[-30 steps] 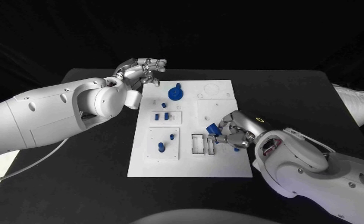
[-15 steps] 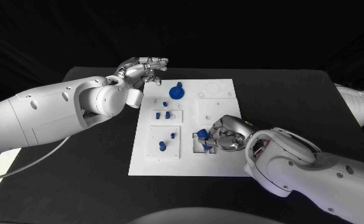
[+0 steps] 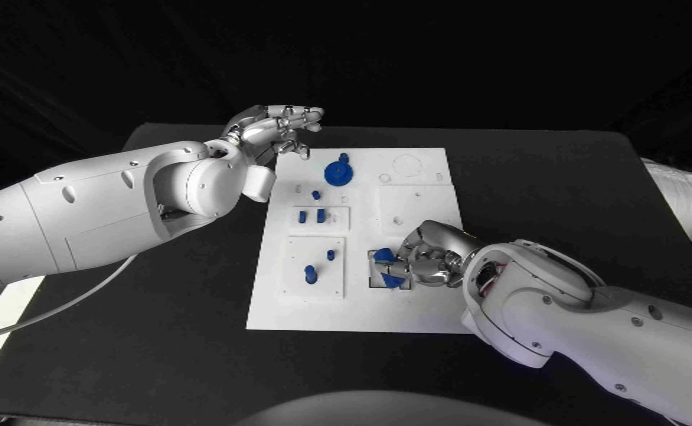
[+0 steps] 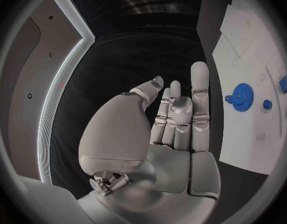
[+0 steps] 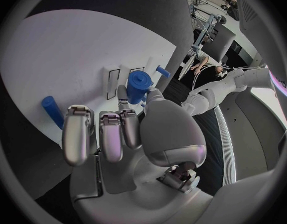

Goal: Assemble the parts on the task board

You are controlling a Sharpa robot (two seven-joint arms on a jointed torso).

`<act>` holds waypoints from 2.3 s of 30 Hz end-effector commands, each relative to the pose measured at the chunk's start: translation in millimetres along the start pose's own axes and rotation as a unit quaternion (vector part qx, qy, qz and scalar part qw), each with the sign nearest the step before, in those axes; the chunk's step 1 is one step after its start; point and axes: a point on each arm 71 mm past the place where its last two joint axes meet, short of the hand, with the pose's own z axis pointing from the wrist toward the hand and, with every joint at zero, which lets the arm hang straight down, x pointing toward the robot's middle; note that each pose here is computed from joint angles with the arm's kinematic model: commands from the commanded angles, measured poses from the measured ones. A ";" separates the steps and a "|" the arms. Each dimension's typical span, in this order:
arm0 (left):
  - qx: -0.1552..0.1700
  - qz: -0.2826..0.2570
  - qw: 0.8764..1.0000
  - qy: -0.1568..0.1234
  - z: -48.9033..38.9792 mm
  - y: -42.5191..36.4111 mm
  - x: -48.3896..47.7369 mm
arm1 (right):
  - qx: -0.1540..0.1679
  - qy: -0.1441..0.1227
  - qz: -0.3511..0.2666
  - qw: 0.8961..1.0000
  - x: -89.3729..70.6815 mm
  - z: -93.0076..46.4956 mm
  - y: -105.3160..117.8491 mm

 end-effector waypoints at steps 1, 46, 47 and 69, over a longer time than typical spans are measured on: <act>0.004 -0.001 1.000 0.011 0.5 -0.8 3.3 | 0.008 0.002 -0.005 1.000 0.9 3.0 0.0; 0.002 -0.001 1.000 0.009 -0.4 -0.9 -0.4 | -0.056 -0.027 -0.034 0.997 -4.9 -9.9 0.7; 0.002 -0.001 1.000 0.009 -0.4 -0.9 -0.4 | -0.055 -0.027 -0.035 0.998 -5.0 -9.7 0.4; 0.000 -0.001 1.000 0.010 -0.4 -0.6 -0.3 | -0.052 -0.014 -0.054 0.997 1.4 6.6 5.5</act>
